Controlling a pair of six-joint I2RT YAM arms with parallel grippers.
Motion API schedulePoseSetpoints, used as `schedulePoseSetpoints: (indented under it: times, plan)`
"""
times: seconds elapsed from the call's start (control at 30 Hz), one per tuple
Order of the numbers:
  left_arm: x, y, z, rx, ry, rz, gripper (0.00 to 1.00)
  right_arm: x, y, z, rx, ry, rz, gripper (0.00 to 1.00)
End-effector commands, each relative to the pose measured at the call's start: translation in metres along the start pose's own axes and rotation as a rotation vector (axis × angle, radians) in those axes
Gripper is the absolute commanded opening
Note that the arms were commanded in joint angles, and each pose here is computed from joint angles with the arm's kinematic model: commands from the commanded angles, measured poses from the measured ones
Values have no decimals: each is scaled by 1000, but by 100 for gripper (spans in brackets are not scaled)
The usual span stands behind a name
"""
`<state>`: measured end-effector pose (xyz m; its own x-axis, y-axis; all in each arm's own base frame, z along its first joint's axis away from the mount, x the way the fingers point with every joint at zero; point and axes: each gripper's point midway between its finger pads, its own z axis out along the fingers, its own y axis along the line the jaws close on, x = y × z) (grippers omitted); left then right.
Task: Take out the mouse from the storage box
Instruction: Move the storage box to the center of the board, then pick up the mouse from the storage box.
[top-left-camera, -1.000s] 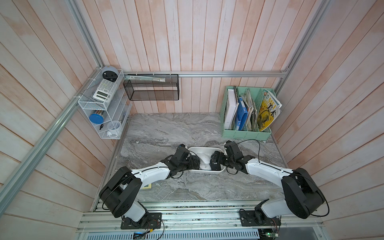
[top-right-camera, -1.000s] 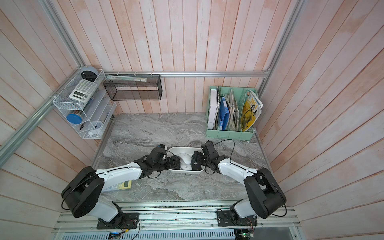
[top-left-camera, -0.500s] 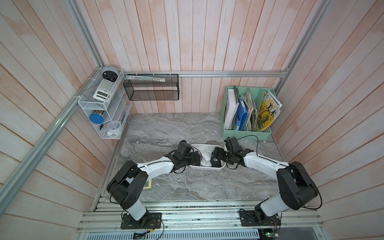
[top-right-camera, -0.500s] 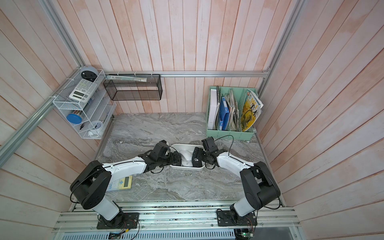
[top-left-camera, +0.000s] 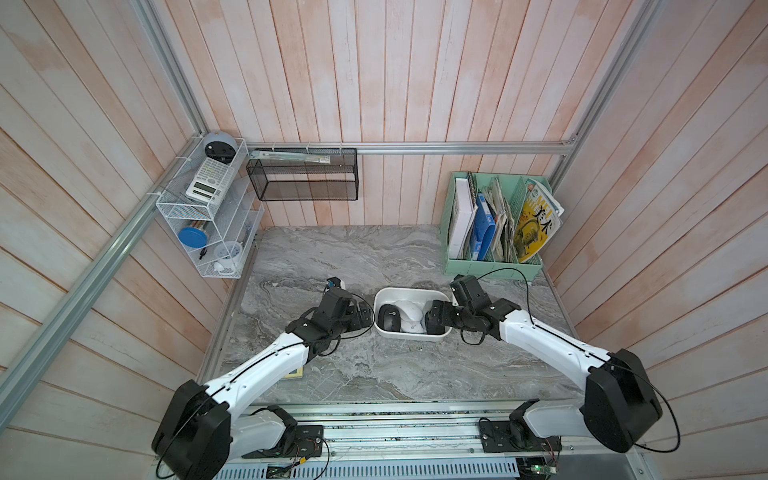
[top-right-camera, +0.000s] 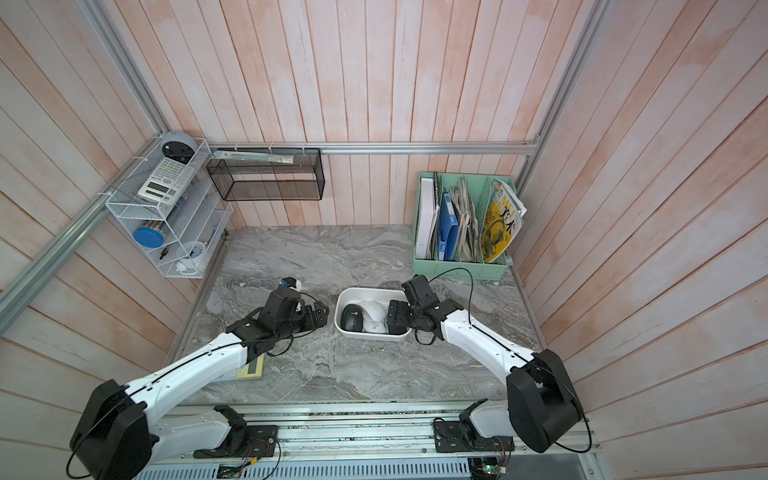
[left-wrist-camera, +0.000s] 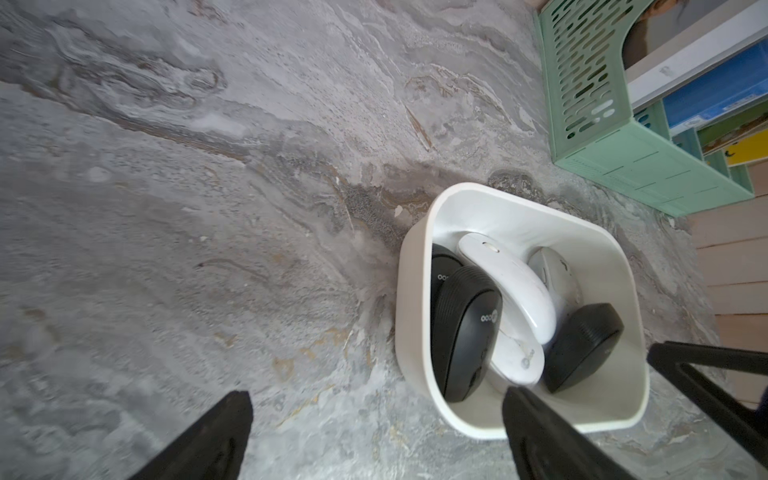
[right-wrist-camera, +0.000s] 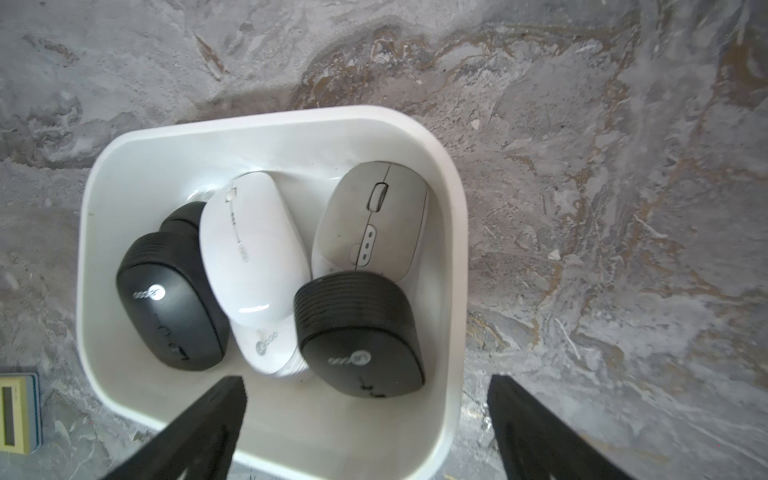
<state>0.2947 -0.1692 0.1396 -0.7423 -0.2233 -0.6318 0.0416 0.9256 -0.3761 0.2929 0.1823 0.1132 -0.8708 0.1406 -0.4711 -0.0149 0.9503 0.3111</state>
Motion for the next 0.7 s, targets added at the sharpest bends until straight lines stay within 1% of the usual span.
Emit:
schedulePoseSetpoints:
  times: [0.0, 0.07, 0.13, 0.23, 0.33, 0.53, 0.6, 0.67]
  plan:
    - [12, 31, -15, -100, -22, 95, 100, 5, -10, -11, 91, 4, -67, 98]
    - [15, 38, -22, -98, -60, 102, 100, 7, -3, -13, 115, 7, -126, 98]
    - [17, 37, -25, -58, -100, 100, 100, 9, 4, -13, 156, 18, -193, 97]
    - [13, 37, -31, -33, -149, 92, 100, 12, 11, -8, 185, 51, -244, 94]
    - [7, 39, -39, -45, -186, 91, 100, 11, 12, -3, 217, 65, -273, 90]
    - [8, 40, -42, -37, -190, 84, 100, 10, 14, 8, 239, 93, -298, 84]
    - [8, 40, -41, -40, -188, 85, 100, 12, 17, 13, 236, 119, -314, 84]
    - [8, 40, -41, -38, -185, 87, 100, 17, 20, 20, 222, 155, -338, 81]
